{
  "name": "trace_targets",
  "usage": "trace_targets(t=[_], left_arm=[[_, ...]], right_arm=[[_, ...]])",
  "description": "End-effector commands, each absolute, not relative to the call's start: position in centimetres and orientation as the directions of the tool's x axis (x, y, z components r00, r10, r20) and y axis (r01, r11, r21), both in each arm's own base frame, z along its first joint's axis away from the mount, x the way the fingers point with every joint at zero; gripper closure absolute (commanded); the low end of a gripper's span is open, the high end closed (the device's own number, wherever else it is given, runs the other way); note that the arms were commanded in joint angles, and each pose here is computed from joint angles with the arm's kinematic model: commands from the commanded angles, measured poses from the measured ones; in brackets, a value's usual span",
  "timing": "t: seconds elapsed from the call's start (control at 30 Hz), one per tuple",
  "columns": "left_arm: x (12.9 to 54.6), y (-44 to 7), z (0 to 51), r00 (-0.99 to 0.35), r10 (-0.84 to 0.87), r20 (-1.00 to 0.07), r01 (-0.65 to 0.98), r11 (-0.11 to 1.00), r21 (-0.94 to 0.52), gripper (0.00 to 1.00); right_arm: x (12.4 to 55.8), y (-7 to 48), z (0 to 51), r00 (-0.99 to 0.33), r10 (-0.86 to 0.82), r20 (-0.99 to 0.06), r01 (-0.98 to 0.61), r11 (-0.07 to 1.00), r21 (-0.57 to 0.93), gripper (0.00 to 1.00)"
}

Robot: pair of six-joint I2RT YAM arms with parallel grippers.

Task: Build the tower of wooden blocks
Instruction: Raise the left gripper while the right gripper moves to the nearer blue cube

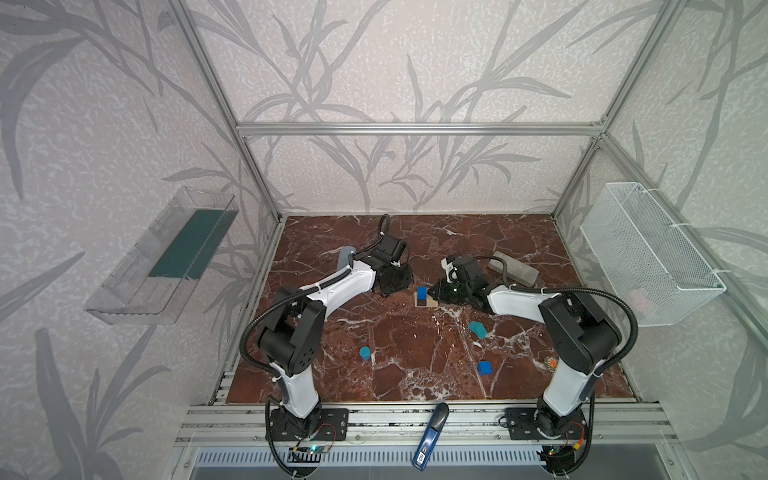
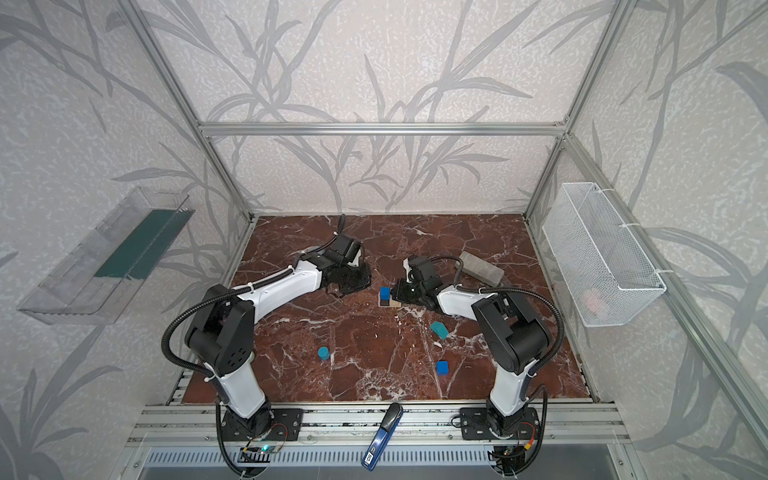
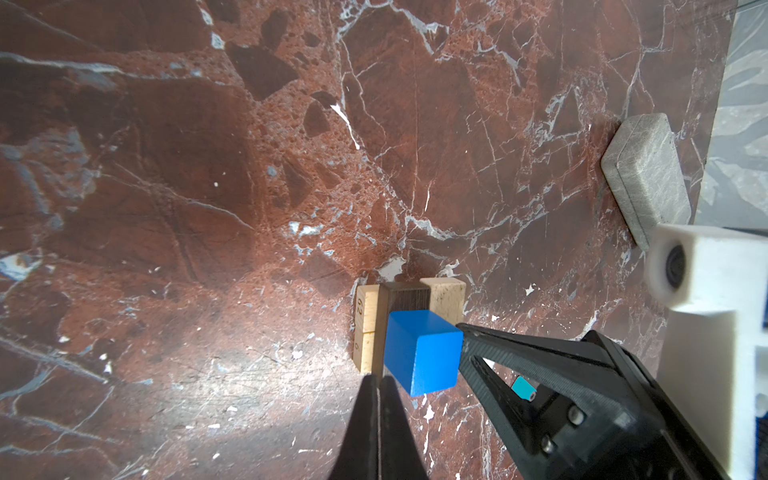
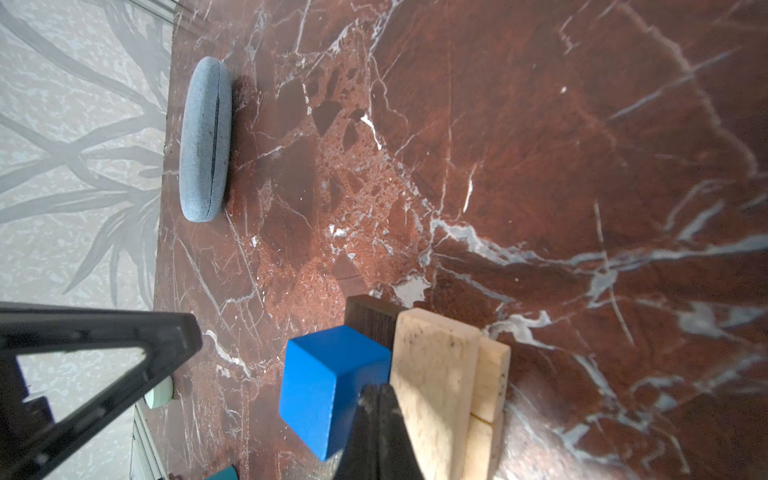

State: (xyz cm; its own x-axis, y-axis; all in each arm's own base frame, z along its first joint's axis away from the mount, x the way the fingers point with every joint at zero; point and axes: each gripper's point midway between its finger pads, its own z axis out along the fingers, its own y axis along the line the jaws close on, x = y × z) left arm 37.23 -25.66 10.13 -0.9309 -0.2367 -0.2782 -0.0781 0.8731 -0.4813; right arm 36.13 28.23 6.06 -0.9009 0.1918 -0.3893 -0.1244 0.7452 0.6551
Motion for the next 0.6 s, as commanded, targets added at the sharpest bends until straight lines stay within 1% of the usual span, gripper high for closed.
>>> trace_targets(t=[0.0, 0.17, 0.27, 0.3, 0.4, 0.57], left_arm=[[37.3, -25.6, 11.8, -0.918, -0.237, -0.316, -0.050, 0.863, -0.503, 1.00], [37.3, -25.5, 12.8, -0.909, -0.223, -0.351, -0.015, 0.861, -0.509, 1.00], [37.3, -25.2, 13.5, -0.902, -0.211, -0.377, 0.010, 0.862, -0.507, 1.00], [37.2, -25.0, 13.6, -0.900, -0.209, -0.383, 0.015, 0.863, -0.505, 1.00], [37.2, -24.5, 14.1, -0.891, -0.214, -0.400, 0.020, 0.862, -0.506, 1.00], [36.5, -23.4, 14.4, -0.877, -0.227, -0.423, 0.024, 0.860, -0.510, 1.00]], right_arm=[[36.0, 27.6, 8.0, -0.881, 0.195, -0.431, -0.139, 0.763, 0.631, 1.00], [34.8, 25.6, 10.9, -0.857, 0.194, -0.478, -0.144, 0.800, 0.583, 1.00], [33.7, 24.0, 12.9, -0.839, 0.182, -0.513, -0.140, 0.839, 0.526, 1.00], [33.4, 23.5, 13.6, -0.830, 0.156, -0.535, -0.160, 0.853, 0.496, 1.00], [31.6, 21.7, 15.9, -0.811, 0.121, -0.572, -0.175, 0.883, 0.435, 1.00], [27.6, 18.4, 17.7, -0.812, 0.048, -0.581, -0.178, 0.929, 0.326, 0.99]])
